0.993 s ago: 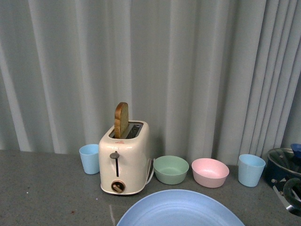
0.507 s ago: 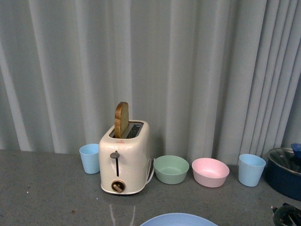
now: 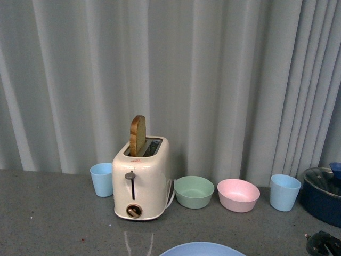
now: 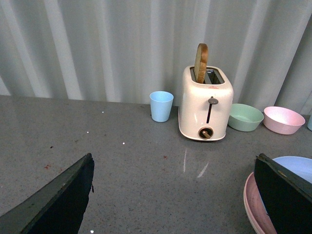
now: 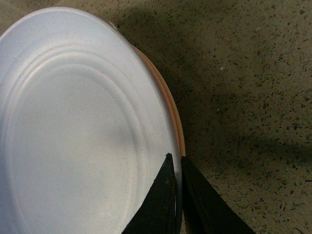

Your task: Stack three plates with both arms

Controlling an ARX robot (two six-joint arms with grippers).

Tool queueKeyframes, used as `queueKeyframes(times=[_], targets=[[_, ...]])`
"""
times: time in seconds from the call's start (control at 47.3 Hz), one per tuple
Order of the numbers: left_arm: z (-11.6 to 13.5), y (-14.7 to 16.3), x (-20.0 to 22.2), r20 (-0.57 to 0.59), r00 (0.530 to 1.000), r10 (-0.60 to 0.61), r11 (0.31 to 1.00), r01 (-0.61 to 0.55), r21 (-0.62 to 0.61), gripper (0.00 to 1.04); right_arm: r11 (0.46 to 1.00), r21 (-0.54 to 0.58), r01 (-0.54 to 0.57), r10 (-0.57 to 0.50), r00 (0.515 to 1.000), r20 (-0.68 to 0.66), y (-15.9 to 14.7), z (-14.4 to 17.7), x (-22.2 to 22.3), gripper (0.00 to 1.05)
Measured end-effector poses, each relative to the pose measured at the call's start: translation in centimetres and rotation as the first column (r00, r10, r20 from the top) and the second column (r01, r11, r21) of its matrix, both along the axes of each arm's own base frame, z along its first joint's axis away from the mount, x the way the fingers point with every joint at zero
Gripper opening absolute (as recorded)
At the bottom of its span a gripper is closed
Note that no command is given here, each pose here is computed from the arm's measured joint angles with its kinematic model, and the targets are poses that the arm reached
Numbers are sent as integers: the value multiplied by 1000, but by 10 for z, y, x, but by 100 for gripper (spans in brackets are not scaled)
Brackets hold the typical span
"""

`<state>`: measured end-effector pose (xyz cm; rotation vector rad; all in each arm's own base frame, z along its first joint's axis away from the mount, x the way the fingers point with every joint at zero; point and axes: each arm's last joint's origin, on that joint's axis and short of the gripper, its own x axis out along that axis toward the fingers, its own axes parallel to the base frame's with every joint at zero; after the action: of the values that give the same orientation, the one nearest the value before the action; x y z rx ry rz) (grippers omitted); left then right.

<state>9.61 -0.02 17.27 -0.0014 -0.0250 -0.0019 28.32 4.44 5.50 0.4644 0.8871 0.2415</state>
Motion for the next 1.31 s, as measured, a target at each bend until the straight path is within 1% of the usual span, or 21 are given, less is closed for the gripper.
queueKeyframes(times=[0.042,0.169,0.254,0.402,0.423,0.528,0.571,0.634,0.761,0.866,0.93,0.993,1.014,1.036,1.078,1.099,1.162,1.226,1.247,1.289,1.31], targets=[[0,0,0,0,1000,0,1000,0,0,98,1000,7,-1,1,1000,-5,0,0,0,9],[0,0,0,0,1000,0,1000,0,0,98,1000,21,-1,1,1000,-4,0,5,0,37],[0,0,0,0,1000,0,1000,0,0,98,1000,26,-4,4,1000,12,0,11,-1,48],[0,0,0,0,1000,0,1000,0,0,98,999,38,-7,5,999,50,-2,28,-9,71],[0,0,0,0,1000,0,1000,0,0,98,999,39,-6,4,999,52,-2,29,-10,73],[0,0,0,0,1000,0,1000,0,0,98,999,45,13,-17,997,74,-9,41,-20,90],[0,0,0,0,1000,0,1000,0,0,98,998,49,41,-46,995,94,-15,51,-27,99],[0,0,0,0,1000,0,1000,0,0,98,995,27,92,-95,985,144,-23,67,-36,97],[0,0,0,0,1000,0,1000,0,0,98,984,-54,168,-146,946,290,-31,106,-54,97],[0,0,0,0,1000,0,1000,0,0,98,975,-107,196,-135,899,416,-30,136,-73,97],[0,0,0,0,1000,0,1000,0,0,98,971,-126,201,-120,875,469,-27,150,-84,97],[0,0,0,0,1000,0,1000,0,0,98,964,-157,213,-95,832,546,-22,169,-102,97],[0,0,0,0,1000,0,1000,0,0,98,950,-185,252,-87,782,618,-19,175,-108,93],[0,0,0,0,1000,0,1000,0,0,98,931,-200,304,-86,717,691,-18,180,-115,88],[0,0,0,0,1000,0,1000,0,0,98,905,-223,361,-74,652,754,-16,185,-127,79],[0,0,0,0,1000,0,1000,0,0,98,893,-237,382,-68,637,768,-16,186,-134,73],[0,0,0,0,1000,0,1000,0,0,98,878,-271,395,-44,629,776,-15,183,-154,57],[0,0,0,0,1000,0,1000,0,0,98,885,-268,379,-22,612,791,-17,180,-161,47],[0,0,0,0,1000,0,1000,0,0,98,886,-268,379,-20,608,794,-19,177,-163,41],[0,0,0,0,1000,0,1000,0,0,98,883,-275,380,-15,609,793,-22,170,-165,31],[0,0,0,0,1000,0,1000,0,0,98,882,-278,381,-15,611,792,-23,167,-165,27]])
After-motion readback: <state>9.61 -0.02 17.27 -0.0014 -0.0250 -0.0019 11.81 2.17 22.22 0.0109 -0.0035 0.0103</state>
